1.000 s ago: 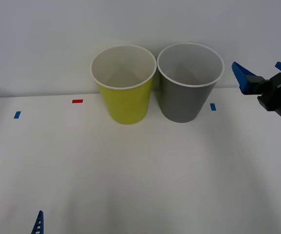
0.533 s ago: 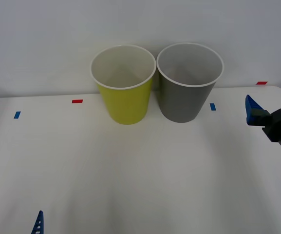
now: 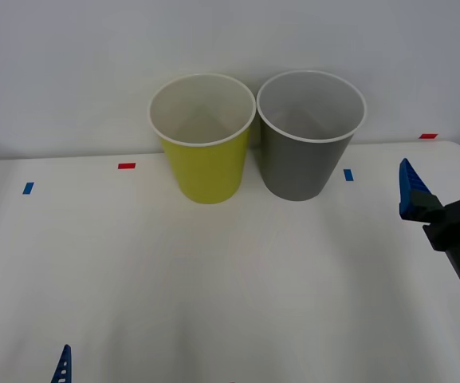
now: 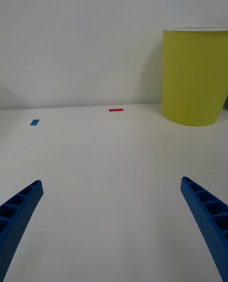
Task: Put cans in the gray bin and PET bottles in the light green bin.
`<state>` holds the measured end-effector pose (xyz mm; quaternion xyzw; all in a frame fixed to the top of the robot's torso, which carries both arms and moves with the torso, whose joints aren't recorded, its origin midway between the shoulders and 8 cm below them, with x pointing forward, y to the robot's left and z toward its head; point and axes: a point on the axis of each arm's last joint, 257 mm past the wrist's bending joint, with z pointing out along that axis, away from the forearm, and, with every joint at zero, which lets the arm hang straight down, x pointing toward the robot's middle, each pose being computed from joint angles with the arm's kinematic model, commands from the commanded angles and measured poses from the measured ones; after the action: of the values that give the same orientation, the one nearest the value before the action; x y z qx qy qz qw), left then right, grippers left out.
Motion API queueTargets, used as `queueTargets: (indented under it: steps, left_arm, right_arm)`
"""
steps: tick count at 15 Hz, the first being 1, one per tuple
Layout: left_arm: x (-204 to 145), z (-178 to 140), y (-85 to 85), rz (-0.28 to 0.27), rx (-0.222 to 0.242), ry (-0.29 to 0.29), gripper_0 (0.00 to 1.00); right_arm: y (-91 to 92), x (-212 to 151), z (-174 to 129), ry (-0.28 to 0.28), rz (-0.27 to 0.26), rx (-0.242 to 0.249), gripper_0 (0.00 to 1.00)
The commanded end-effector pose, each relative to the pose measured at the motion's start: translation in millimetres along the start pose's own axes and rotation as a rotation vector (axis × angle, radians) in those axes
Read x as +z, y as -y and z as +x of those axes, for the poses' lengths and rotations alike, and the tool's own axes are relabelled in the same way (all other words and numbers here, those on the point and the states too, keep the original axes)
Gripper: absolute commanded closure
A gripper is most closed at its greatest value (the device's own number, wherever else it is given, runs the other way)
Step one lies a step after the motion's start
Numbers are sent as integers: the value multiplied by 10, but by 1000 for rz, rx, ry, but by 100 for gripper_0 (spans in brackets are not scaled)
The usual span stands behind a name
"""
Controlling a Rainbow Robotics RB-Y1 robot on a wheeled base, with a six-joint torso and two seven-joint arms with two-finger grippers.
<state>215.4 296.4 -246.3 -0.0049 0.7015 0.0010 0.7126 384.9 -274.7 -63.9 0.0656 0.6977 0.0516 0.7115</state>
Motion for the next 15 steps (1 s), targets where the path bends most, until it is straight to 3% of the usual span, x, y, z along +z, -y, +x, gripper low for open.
queueTargets:
  steps: [1, 3, 5, 8, 12, 15]
  left_arm:
    - [0, 0, 0, 0, 0, 0, 0]
    - [0, 0, 0, 0, 0, 0, 0]
    - [0, 0, 0, 0, 0, 0, 0]
    - [0, 0, 0, 0, 0, 0, 0]
    - [0, 0, 0, 0, 0, 0, 0]
    - [0, 0, 0, 0, 0, 0, 0]
  right_arm:
    - [-15, -1, 48, -7, 4, 0, 0]
    - [-79, 0, 65, -4, 0, 9, 0]
    - [-81, -35, 94, -7, -8, -24, 0]
    - [-81, -103, 137, -6, -22, -32, 0]
    - [-71, -90, 392, 76, -81, -20, 0]
    - [-21, -223, 613, 102, -86, -27, 0]
